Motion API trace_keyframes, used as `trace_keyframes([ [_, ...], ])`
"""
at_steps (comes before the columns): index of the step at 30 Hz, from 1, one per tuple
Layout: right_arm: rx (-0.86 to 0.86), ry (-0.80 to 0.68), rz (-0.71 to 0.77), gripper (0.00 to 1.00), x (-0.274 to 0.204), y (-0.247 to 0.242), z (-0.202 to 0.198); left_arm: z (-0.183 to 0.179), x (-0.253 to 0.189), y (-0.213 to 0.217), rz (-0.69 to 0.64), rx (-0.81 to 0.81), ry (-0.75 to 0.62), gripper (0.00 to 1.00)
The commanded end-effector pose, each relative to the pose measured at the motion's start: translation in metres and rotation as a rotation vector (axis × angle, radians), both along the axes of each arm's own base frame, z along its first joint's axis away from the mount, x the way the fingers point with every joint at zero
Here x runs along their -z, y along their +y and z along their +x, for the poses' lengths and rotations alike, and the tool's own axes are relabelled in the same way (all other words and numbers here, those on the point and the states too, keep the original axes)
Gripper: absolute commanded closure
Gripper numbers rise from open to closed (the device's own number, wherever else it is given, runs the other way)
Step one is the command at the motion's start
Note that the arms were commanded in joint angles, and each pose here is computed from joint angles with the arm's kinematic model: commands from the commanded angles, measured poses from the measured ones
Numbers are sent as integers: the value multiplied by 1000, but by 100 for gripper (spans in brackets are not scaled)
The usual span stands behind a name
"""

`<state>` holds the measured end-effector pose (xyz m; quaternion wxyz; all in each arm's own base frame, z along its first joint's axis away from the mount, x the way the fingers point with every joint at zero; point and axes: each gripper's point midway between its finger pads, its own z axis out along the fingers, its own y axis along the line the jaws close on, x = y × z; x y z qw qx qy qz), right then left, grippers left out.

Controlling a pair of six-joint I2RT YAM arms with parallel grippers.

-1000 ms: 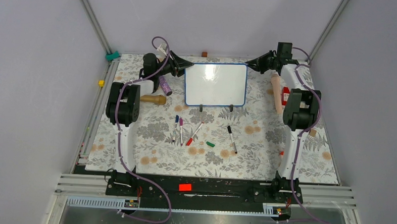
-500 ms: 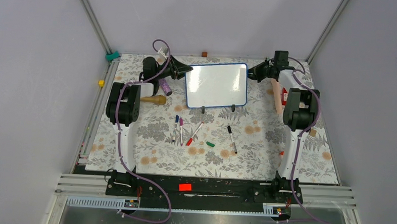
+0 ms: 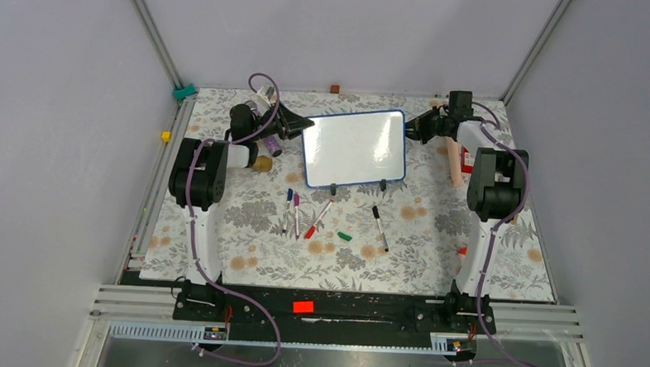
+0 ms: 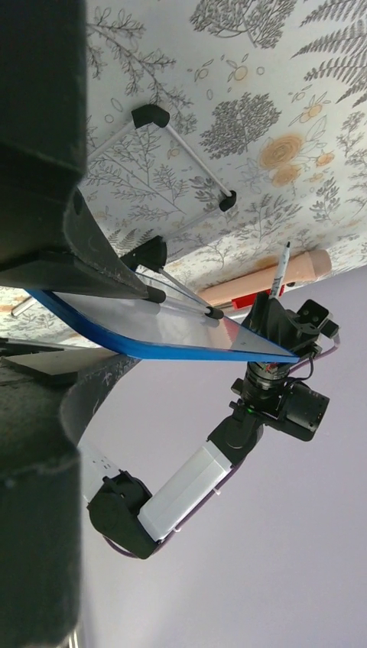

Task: Write a sentence on the whiteboard
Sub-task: Move the whiteboard to the center of the board.

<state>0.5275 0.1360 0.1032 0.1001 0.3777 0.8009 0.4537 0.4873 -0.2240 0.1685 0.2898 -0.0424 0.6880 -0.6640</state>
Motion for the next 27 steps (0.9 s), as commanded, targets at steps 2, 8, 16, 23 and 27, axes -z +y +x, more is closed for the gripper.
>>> trace_keyframes([
  [2, -70, -92, 20, 100, -42, 11, -25, -28, -35, -13, -15, 83, -88, 70],
  [8, -86, -70, -2, 100, -32, 10, -52, -44, -36, -21, -8, 109, -87, 69],
  [16, -91, -79, -23, 100, -32, 6, -63, -61, -39, -19, 8, 106, -95, 62],
  [23, -44, -120, -32, 100, -51, -16, -45, -66, -49, -17, 27, 87, -112, 48],
  [27, -32, -130, -41, 100, -56, -20, -42, -56, -56, -18, 17, 55, -110, 43],
])
